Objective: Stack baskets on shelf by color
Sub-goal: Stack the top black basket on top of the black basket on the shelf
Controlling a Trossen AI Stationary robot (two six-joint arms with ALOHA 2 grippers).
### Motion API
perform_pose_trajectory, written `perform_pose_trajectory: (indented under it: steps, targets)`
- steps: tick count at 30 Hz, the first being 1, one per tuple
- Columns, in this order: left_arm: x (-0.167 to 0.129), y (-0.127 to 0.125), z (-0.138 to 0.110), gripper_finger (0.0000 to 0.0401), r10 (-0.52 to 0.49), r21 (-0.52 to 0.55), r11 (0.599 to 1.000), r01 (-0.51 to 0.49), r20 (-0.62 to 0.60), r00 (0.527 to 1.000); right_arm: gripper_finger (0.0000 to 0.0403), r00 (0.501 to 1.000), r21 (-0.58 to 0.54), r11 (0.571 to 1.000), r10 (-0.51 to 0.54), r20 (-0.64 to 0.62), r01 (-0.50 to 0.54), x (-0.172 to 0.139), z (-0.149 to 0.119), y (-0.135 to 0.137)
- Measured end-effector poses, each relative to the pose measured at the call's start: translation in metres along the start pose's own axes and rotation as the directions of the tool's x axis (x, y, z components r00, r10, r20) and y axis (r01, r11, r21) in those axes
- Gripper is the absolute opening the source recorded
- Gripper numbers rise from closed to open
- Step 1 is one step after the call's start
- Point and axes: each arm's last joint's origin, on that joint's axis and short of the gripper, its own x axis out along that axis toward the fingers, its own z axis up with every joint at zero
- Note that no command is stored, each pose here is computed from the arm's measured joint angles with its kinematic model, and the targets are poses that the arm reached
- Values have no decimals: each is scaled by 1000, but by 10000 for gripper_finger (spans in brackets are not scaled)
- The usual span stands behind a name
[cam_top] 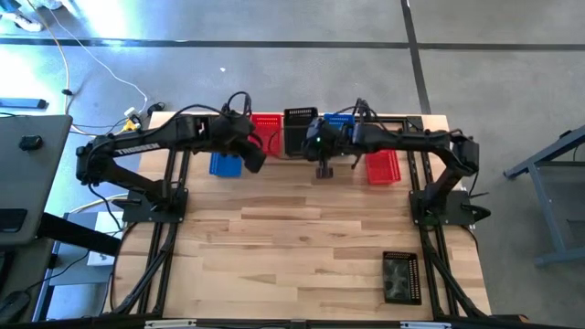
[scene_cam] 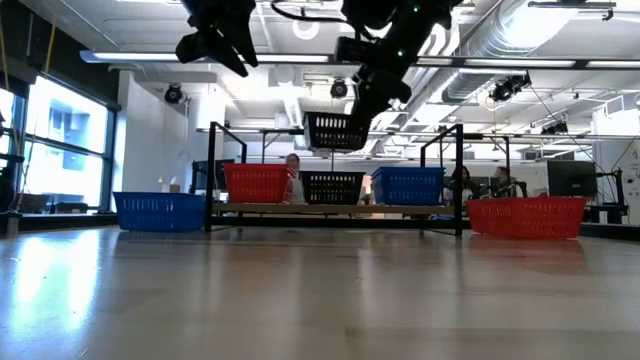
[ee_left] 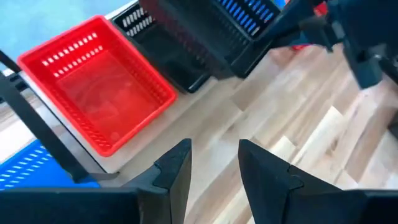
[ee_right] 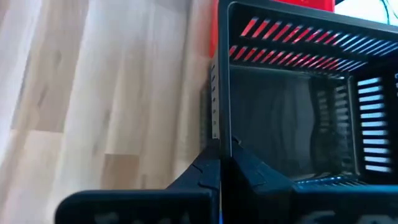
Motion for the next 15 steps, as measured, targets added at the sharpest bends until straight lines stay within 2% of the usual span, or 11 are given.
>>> perform_pose_trajectory:
  steps: [6,15]
  targets:
    - [-1,10,5,124,21,-33,999,-21,15,1000,0,999,18,999,34,-4,-34,9,-11,-17]
    - [0,20,10,124,49,-68,997,-48,24,999,0,1000,9,1000,25,4,-25,26,-10,-18]
